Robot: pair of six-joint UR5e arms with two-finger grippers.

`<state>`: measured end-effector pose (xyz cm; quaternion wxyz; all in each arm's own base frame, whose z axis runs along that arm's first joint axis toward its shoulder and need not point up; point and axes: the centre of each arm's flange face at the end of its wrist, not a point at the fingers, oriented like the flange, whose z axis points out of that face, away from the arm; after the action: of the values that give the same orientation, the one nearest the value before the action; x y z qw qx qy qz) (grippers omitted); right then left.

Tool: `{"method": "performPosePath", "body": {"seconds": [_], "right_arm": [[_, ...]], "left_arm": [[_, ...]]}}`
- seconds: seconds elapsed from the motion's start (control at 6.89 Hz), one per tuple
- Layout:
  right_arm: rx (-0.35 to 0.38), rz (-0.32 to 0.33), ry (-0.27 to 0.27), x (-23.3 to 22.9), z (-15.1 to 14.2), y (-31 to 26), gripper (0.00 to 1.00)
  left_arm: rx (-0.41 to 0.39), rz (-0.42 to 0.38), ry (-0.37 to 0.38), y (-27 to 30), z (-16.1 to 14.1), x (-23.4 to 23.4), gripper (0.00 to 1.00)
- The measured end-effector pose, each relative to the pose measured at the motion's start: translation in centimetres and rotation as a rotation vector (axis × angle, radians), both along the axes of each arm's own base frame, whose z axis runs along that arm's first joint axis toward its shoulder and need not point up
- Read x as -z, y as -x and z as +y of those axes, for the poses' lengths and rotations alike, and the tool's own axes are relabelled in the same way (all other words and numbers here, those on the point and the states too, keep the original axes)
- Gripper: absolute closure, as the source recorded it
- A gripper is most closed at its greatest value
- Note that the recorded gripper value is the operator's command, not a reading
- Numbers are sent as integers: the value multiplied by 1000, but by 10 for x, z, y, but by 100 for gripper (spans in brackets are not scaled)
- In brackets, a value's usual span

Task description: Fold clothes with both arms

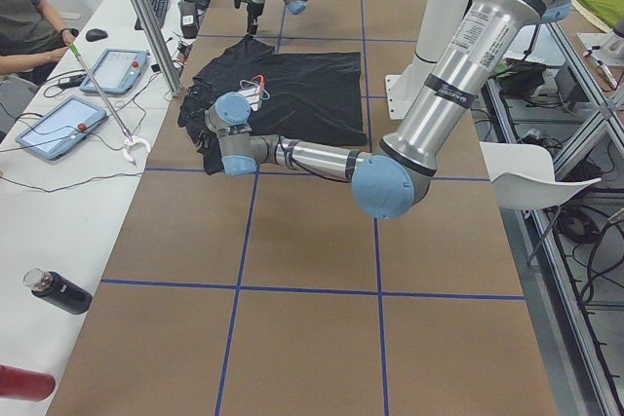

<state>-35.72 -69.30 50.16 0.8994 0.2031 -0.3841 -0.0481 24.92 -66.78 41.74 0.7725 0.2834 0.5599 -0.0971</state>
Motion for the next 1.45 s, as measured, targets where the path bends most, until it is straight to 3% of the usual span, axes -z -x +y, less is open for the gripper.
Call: {"method": "performPosePath", "body": {"seconds": [0.15, 0.29, 0.87, 1.16, 1.45], "right_arm": [[1, 0, 0, 0, 0, 0, 75], [0, 1, 0, 0, 0, 1, 100], [-9, -38, -12, 30, -9, 2, 100], [2, -126, -12, 72, -6, 0, 100], [-6, -240, 17, 147, 3, 34, 100]], "left_arm": [[0, 0, 0, 0, 0, 0, 1], [0, 0, 1, 0, 0, 0, 1], [-1, 4, -2, -1, -2, 5, 1], [-1, 5, -4, -1, -2, 6, 1], [-2, 8, -7, -1, -1, 8, 1]]}}
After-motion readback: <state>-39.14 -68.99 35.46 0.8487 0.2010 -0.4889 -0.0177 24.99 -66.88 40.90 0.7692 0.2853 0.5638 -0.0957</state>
